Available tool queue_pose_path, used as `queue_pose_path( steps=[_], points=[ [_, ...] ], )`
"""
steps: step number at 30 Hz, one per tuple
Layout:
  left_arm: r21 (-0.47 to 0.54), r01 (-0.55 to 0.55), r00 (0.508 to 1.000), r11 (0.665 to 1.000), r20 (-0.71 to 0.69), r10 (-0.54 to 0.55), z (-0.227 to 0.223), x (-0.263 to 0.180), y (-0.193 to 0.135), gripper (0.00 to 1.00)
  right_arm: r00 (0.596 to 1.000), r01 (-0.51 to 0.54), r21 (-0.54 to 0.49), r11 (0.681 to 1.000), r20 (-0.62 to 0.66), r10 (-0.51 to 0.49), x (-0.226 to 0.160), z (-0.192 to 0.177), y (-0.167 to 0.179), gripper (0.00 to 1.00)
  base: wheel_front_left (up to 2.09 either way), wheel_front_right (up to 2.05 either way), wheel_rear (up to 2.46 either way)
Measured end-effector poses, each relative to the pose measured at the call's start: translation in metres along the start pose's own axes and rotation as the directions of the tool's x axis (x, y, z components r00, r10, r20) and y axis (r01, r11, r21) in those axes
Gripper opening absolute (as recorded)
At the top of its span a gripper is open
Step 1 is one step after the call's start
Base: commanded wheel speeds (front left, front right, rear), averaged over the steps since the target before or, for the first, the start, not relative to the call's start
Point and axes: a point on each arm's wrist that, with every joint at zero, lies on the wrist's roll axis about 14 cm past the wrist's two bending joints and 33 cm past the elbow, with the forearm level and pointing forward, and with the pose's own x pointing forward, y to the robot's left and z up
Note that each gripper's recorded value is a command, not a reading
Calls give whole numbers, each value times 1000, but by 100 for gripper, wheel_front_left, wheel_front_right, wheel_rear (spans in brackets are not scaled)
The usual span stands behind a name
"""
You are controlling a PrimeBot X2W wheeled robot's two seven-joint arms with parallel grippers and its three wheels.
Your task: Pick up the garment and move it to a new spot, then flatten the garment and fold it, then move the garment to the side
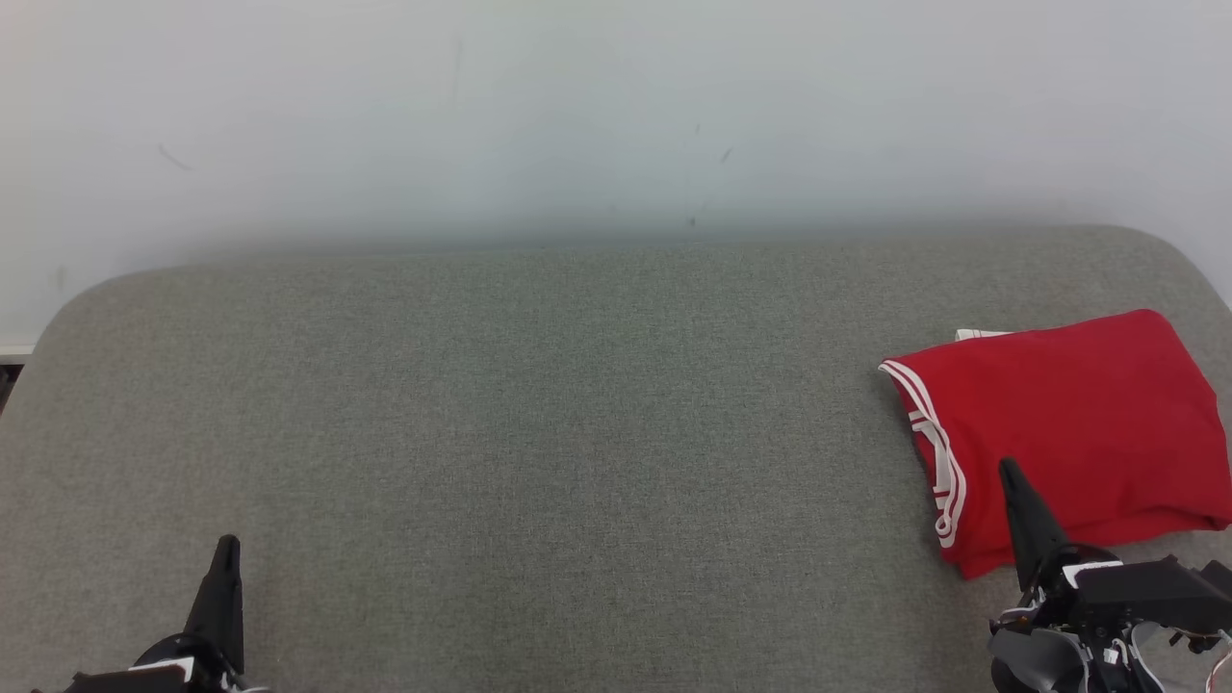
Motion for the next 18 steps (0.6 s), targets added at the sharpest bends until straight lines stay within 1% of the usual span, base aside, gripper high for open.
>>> queue_pose_path(
  steps=[18],
  points=[
    [0,2,1000,1000,0,-2,0,0,-1,0,1000,-1,1,1000,0,1,0,0,0,0,0,0,0]
  ],
)
